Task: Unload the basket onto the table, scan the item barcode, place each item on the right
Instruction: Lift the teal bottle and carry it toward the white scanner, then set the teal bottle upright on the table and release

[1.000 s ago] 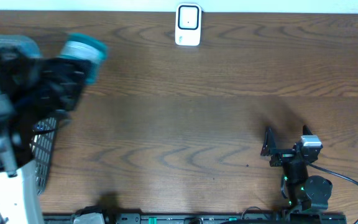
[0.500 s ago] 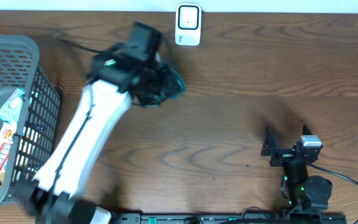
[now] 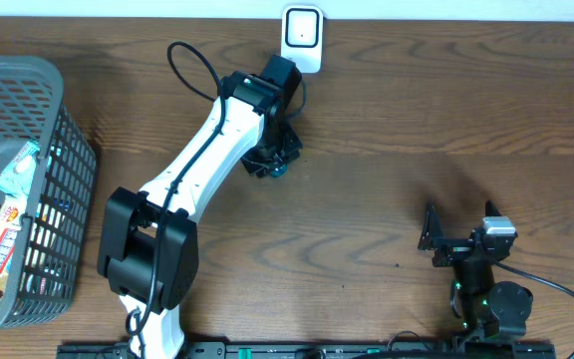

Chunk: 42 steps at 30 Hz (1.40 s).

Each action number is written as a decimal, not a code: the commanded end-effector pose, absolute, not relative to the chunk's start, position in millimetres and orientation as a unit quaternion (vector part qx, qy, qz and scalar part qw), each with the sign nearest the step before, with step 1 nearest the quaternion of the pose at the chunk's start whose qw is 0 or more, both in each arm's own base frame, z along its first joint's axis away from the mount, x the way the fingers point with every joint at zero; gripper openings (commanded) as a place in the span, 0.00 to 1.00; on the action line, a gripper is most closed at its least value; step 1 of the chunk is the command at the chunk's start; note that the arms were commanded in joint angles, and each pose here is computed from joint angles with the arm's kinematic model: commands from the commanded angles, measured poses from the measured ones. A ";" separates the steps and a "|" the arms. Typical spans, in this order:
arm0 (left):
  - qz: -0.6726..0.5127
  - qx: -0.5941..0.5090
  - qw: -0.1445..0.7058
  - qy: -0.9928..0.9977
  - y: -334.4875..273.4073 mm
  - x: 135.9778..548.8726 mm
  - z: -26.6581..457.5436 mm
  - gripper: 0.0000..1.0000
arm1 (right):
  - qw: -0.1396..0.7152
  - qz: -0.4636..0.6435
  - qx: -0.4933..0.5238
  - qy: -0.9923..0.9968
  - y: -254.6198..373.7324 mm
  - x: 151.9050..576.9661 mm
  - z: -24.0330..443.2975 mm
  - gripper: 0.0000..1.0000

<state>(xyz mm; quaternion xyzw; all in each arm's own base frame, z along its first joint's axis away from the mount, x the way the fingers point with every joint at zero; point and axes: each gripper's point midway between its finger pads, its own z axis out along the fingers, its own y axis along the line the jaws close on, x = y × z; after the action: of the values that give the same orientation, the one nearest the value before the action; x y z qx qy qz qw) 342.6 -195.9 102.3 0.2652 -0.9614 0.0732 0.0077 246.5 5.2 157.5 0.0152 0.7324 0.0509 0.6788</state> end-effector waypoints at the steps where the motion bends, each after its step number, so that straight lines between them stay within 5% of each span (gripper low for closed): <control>1: 0.037 0.381 -0.030 -0.923 -178.1 350.2 108.7 0.28 | 0.678 0.058 0.014 0.733 7.9 246.3 156.8 0.99; 7: 0.061 0.479 -0.021 -0.875 -185.5 355.0 109.4 0.42 | 0.678 0.058 0.014 0.733 7.9 246.3 156.8 0.99; 27: 0.075 0.517 0.014 -0.853 -194.1 346.5 103.9 0.45 | 0.678 0.058 0.014 0.733 7.9 246.3 156.8 0.99; 33: 0.098 0.525 0.048 -0.844 -198.3 345.4 105.0 0.87 | 0.678 0.058 0.014 0.733 7.9 246.3 156.8 0.99; 42: 0.175 0.518 0.075 -0.834 -195.3 363.2 132.5 1.00 | 0.678 0.058 0.014 0.733 7.9 246.3 156.9 0.99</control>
<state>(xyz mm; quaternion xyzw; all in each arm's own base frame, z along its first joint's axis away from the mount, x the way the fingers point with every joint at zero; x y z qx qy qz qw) 357.9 -191.0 105.8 0.5380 -0.8297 0.1292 0.0739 246.5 5.2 157.5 0.0152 0.7324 0.0509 0.6788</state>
